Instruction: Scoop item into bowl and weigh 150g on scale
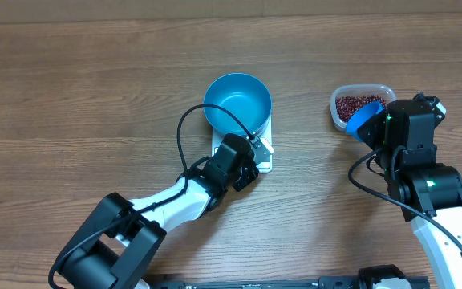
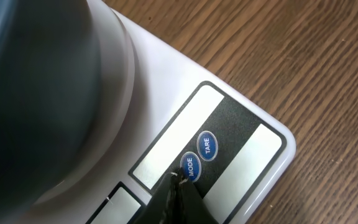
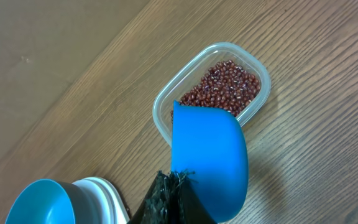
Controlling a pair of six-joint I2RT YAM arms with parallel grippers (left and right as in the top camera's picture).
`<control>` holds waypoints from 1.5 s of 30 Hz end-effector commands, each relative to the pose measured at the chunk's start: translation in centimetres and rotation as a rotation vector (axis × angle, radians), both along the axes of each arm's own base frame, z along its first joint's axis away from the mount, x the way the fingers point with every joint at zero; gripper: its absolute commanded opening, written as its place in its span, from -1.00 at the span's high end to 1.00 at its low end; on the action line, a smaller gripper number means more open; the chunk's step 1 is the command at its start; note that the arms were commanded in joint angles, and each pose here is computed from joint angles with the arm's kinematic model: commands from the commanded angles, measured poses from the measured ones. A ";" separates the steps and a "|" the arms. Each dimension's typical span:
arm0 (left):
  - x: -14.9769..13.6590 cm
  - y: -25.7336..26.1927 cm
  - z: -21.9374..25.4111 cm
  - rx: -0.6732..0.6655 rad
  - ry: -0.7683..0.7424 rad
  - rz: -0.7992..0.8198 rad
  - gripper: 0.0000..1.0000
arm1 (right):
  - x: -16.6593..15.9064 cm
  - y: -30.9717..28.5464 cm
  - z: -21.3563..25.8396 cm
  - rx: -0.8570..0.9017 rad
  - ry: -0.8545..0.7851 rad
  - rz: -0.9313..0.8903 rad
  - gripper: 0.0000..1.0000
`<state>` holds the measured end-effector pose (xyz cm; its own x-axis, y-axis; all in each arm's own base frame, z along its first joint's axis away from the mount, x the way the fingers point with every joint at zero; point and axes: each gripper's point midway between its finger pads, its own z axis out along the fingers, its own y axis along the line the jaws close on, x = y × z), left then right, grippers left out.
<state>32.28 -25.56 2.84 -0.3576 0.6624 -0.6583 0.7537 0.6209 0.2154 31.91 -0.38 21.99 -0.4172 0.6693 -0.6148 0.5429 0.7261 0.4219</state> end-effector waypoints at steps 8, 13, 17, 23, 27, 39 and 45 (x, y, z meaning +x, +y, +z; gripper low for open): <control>0.5 0.6 -1.5 0.031 -0.001 0.011 0.91 | 0.4 0.2 1.8 0.000 -0.046 0.008 0.92; 0.5 0.6 -1.5 0.030 -0.001 0.011 0.92 | 0.4 0.2 1.8 -0.001 -0.046 0.008 0.92; 0.8 1.0 -1.4 0.027 -0.001 0.055 0.92 | 0.4 0.2 1.8 0.000 -0.046 0.008 0.92; 1.1 1.3 -1.4 0.021 -0.001 0.095 0.91 | 0.4 0.2 1.8 0.000 -0.046 0.008 0.92; 1.1 1.3 -1.4 0.020 -0.001 0.095 0.92 | 0.4 0.2 1.7 -0.001 -0.045 0.008 0.92; 0.9 1.1 -1.4 0.024 -0.001 0.070 0.92 | 0.4 0.2 1.8 0.000 -0.046 0.008 0.92; 0.7 0.8 -1.5 0.032 -0.002 0.031 0.92 | 0.4 0.2 1.8 0.000 -0.046 0.008 0.92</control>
<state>33.05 -25.11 2.17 -0.3812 0.6512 -0.6562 0.7195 0.6547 0.2317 31.90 -0.38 21.98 -0.4172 0.6695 -0.6145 0.5433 0.7258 0.4219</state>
